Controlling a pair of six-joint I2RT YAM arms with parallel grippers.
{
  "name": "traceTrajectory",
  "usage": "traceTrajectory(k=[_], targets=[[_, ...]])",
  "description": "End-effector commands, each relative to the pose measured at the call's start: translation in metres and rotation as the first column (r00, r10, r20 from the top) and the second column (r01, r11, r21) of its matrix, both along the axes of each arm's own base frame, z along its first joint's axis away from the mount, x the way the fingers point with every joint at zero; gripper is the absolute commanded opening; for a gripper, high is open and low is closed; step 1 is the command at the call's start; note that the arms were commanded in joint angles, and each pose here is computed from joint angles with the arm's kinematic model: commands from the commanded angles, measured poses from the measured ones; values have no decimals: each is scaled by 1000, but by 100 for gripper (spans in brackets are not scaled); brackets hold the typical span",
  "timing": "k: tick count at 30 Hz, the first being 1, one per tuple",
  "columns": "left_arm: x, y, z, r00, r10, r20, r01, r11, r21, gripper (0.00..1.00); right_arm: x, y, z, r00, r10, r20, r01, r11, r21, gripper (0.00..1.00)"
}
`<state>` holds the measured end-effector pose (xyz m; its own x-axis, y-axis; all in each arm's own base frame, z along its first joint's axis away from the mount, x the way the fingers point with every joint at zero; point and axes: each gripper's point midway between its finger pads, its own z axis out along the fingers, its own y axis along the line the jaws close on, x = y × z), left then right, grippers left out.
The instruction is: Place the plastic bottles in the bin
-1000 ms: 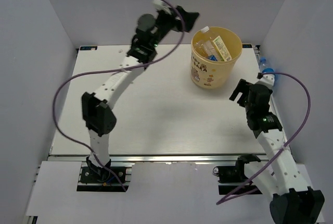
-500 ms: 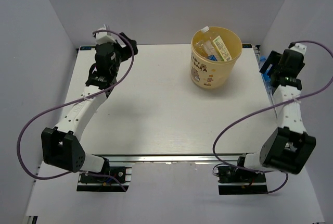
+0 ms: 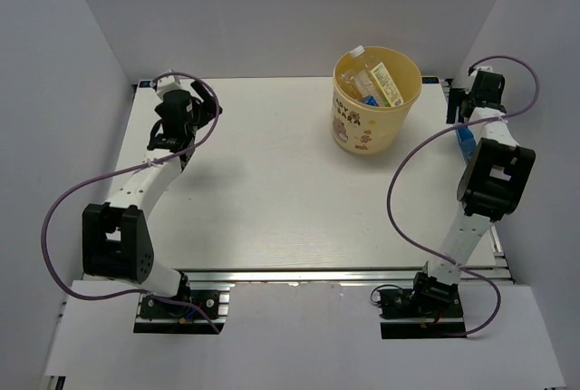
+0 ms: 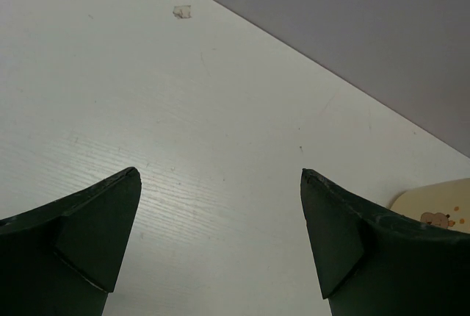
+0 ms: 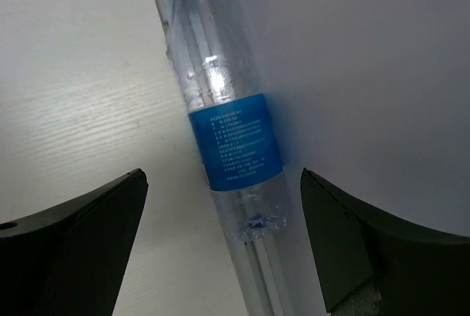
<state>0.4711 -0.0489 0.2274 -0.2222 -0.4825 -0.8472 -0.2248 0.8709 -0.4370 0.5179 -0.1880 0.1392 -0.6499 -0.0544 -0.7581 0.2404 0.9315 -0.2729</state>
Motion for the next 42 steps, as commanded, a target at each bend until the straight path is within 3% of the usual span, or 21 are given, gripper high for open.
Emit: traceTrajectory(k=[1,4,8,12,15,16,21,22,27,33,38,42], targets=[[-1,5,-5,1000,17,7,-17,1000,-8,98,17,-18,-6,1000,10,-15,-11,996,-93,89],[0,6,-13,1000,24,-2,-24,1000,-9,98,30,-26,-40,997,-6,-75,-1,996,-90,89],[2,8,-22,999,25,-31,-25,1000,7,98,30,-51,-79,982,-95,-166,63,980,-188,89],[-2,14,-34,997,47,-54,-45,999,30,98,15,-64,-108,959,-156,-235,95,963,-254,74],[-3,17,-39,996,55,-65,-54,998,25,98,8,-64,-124,949,-168,-268,105,966,-236,41],[-3,17,-37,996,56,-64,-55,998,27,98,9,-62,-124,950,-163,-265,104,969,-224,19],[-5,17,-26,998,50,-46,-49,999,18,98,19,-49,-71,981,-123,-149,99,983,-156,5],[-6,16,-25,998,48,-43,-47,999,13,98,23,-45,-42,990,-102,-95,88,986,-142,0],[-21,17,-12,999,46,-6,-46,999,3,98,25,-22,52,996,-27,84,34,996,-82,0],[-37,25,-5,997,70,24,-70,997,18,98,12,58,144,943,144,300,-204,962,182,0],[-47,26,5,997,66,37,-67,998,17,98,-1,152,212,835,253,489,-471,786,399,0],[-57,26,11,997,57,56,-58,998,11,98,2,228,237,773,354,527,-599,683,419,0]])
